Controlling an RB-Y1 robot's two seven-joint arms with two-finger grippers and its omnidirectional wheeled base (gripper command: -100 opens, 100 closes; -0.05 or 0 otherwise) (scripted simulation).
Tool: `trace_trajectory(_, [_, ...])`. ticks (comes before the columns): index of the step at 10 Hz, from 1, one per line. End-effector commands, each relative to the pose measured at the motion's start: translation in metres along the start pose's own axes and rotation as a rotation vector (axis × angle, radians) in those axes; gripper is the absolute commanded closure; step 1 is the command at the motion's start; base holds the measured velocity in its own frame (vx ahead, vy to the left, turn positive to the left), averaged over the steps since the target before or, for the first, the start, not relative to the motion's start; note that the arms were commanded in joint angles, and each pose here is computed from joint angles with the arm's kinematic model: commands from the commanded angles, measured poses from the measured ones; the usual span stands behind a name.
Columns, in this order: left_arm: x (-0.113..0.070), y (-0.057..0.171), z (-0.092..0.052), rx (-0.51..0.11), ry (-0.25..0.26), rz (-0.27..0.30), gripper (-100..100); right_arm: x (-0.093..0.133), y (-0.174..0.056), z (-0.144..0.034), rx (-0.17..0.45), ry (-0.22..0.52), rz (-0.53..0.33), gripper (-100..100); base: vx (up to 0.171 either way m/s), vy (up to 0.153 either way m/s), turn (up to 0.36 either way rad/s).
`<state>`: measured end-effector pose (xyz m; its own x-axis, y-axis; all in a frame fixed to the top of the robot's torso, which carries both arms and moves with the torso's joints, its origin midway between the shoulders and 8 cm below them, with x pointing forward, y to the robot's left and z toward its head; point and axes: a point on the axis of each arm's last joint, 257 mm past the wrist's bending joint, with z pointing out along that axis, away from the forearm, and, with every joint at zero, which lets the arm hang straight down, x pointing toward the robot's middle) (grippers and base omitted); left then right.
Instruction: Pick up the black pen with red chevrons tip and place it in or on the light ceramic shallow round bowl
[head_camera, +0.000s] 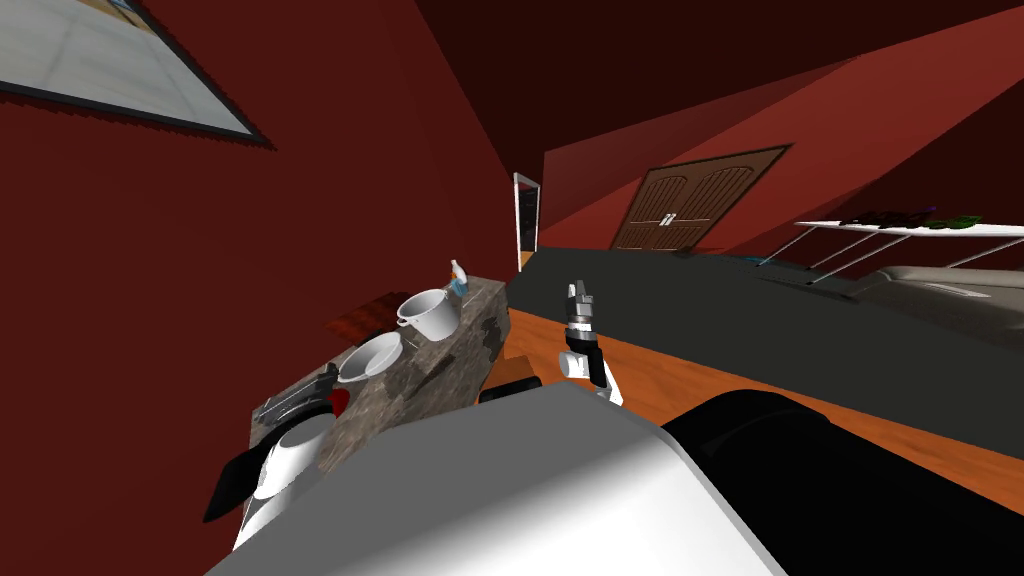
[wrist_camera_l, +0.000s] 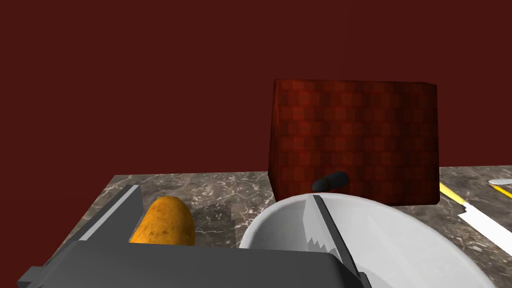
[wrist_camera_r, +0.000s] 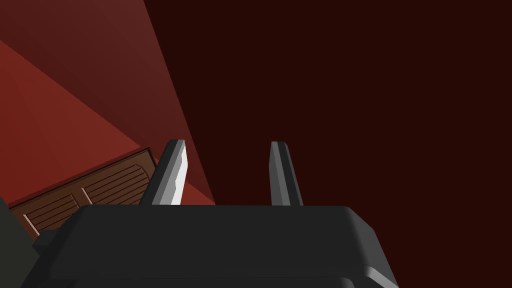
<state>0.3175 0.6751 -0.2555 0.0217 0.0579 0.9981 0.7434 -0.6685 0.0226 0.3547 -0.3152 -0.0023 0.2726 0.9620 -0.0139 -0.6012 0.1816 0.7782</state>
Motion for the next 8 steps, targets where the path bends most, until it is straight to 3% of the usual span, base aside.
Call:
trace_trajectory(1, [-0.006, 0.019, 0.008, -0.007, -0.001, 0.028, -100, 0.0, 0.0, 0.0, 0.0, 0.0, 0.0, 0, -0.154, 0.016, 0.281])
trace_trajectory(2, [-0.016, 0.024, 0.011, -0.007, -0.02, 0.016, -100, 0.0, 0.0, 0.0, 0.0, 0.0, 0.0, 0, -0.076, 0.01, -0.017])
trace_trajectory(4, [-0.015, 0.048, 0.023, -0.023, -0.019, -0.024, -100, 0.0, 0.0, 0.0, 0.0, 0.0, 0.0, 0, -0.002, 0.005, -0.034])
trace_trajectory(5, [-0.005, 0.06, 0.029, -0.034, -0.003, -0.042, -100, 0.0, 0.0, 0.0, 0.0, 0.0, 0.0, 0, 0.015, -0.002, 0.014])
trace_trajectory(6, [-0.016, 0.073, 0.03, -0.032, -0.015, 0.019, -100, 0.0, 0.0, 0.0, 0.0, 0.0, 0.0, 0, -0.092, 0.04, 0.367])
trace_trajectory(8, [-0.016, 0.1, 0.04, -0.054, -0.021, 0.003, -100, 0.0, 0.0, 0.0, 0.0, 0.0, 0.0, 0, -0.113, 0.025, 0.115])
